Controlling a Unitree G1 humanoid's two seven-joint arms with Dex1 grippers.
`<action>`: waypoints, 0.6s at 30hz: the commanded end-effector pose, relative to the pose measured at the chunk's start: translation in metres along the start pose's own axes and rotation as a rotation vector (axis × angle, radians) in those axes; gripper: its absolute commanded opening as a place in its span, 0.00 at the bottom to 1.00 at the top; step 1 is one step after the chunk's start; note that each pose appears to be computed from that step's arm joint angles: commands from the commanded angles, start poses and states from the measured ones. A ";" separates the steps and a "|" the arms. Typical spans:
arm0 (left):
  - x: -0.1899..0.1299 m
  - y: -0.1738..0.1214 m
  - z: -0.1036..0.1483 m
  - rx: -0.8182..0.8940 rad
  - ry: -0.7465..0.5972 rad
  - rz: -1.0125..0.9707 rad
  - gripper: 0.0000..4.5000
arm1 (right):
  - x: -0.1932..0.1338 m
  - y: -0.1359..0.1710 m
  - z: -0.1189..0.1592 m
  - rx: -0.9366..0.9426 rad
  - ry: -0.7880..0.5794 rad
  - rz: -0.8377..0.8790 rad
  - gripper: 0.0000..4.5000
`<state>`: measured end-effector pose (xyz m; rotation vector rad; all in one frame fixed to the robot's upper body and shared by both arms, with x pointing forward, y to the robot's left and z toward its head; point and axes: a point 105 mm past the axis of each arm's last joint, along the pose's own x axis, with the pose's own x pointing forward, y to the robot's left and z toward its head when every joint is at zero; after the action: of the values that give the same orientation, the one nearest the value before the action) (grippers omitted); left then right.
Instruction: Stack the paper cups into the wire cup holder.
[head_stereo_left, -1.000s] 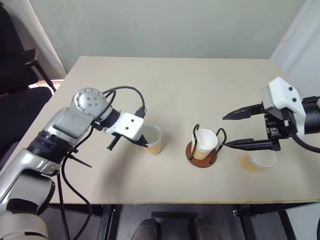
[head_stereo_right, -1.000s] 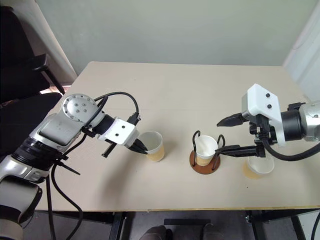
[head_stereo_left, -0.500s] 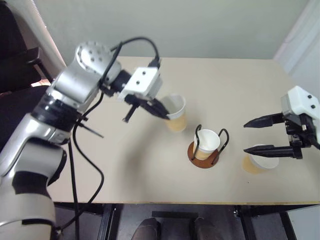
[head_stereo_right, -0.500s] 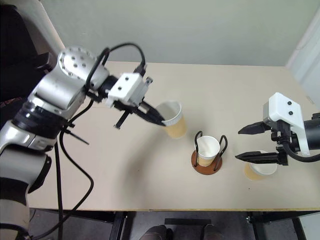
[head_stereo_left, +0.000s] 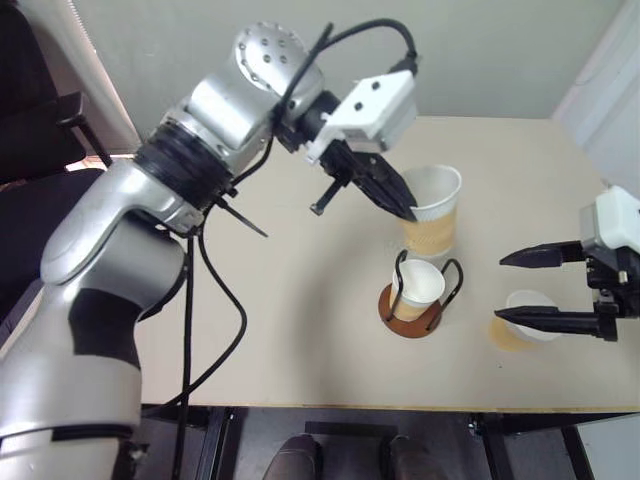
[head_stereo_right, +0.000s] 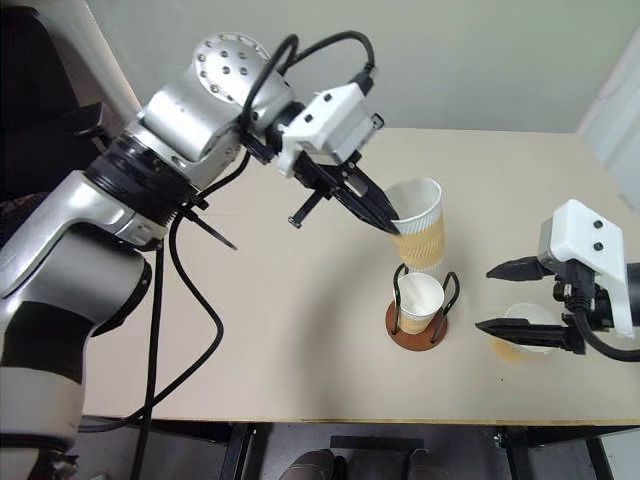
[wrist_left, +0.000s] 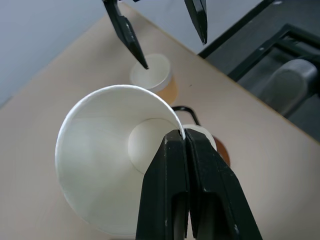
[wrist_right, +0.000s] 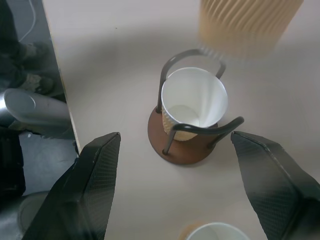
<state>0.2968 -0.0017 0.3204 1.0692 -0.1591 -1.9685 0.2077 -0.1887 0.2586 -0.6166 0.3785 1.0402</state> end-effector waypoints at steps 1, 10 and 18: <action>0.008 -0.001 0.007 0.064 0.011 -0.071 0.01 | -0.008 0.004 0.007 -0.021 -0.017 -0.054 0.81; 0.039 -0.006 -0.033 0.171 0.134 -0.154 0.01 | -0.007 0.011 0.009 -0.007 -0.029 -0.068 0.81; 0.051 -0.009 -0.038 0.211 0.147 -0.184 0.01 | -0.005 0.015 0.008 0.003 -0.023 -0.056 0.81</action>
<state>0.3101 -0.0220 0.2534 1.3790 -0.1601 -2.0419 0.1945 -0.1811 0.2548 -0.5827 0.3761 1.0129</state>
